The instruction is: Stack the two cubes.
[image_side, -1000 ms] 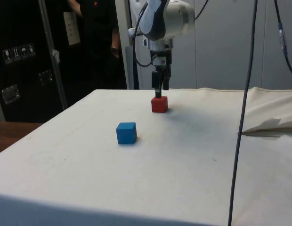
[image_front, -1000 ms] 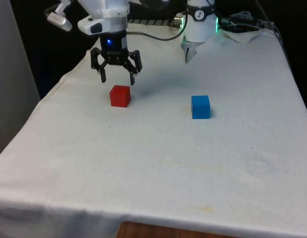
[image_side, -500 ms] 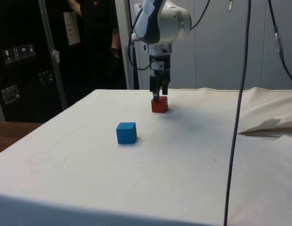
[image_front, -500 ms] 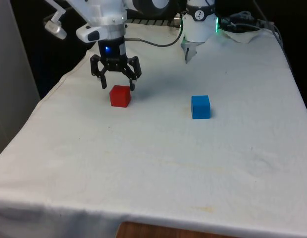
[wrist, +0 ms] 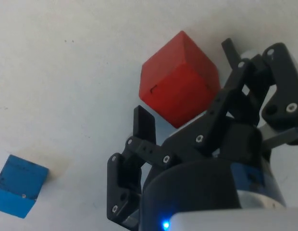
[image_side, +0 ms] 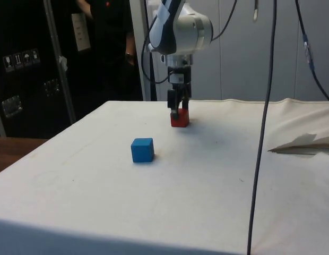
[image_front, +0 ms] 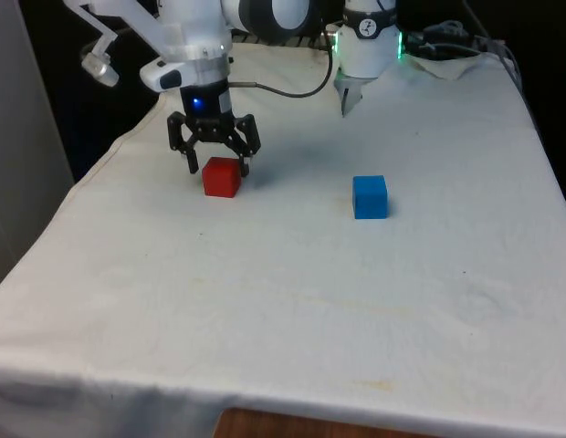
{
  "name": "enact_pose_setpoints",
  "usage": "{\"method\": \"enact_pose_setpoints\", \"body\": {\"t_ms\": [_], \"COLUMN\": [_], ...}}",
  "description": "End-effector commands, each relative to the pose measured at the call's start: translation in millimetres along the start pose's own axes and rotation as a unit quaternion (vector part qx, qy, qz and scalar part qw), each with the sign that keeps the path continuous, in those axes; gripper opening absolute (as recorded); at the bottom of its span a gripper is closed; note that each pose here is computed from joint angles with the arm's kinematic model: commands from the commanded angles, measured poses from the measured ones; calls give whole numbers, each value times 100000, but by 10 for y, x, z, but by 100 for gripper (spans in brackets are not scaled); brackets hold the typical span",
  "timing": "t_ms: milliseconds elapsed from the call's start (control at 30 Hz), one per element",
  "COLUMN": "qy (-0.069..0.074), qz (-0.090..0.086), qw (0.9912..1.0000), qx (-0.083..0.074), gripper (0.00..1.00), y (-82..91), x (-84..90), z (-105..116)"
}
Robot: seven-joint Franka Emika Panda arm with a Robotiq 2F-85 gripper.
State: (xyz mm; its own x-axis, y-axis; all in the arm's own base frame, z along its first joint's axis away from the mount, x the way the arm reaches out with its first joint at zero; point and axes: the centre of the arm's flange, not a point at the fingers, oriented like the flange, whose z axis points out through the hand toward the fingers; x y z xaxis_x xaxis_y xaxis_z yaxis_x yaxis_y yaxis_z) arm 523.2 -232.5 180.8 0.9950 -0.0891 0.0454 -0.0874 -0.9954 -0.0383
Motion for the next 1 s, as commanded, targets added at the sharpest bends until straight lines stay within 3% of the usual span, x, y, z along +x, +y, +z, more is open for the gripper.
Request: {"method": "enact_pose_setpoints", "body": {"t_ms": [0, 433, 467, 500, 667, 867, 900, 967], "qy": [69, -123, -227, -205, -230, -207, -197, -186], "qz": [-33, 349, 172, 400, 772, 714, 713, 665], "qw": [100000, 99993, 99998, 99991, 99983, 99988, 99988, 99989], "qx": [-155, -1103, -572, -1232, -1631, -1373, -1336, -1288], "gripper": [100, 100, 100, 100, 100, 100, 84, 64], "y": [4, -23, -27, -26, -42, -40, -36, -41], "x": [4, 4, -1, 3, 1, 3, 3, 4], "z": [29, 83, 70, 95, 135, 124, 119, 121]}}
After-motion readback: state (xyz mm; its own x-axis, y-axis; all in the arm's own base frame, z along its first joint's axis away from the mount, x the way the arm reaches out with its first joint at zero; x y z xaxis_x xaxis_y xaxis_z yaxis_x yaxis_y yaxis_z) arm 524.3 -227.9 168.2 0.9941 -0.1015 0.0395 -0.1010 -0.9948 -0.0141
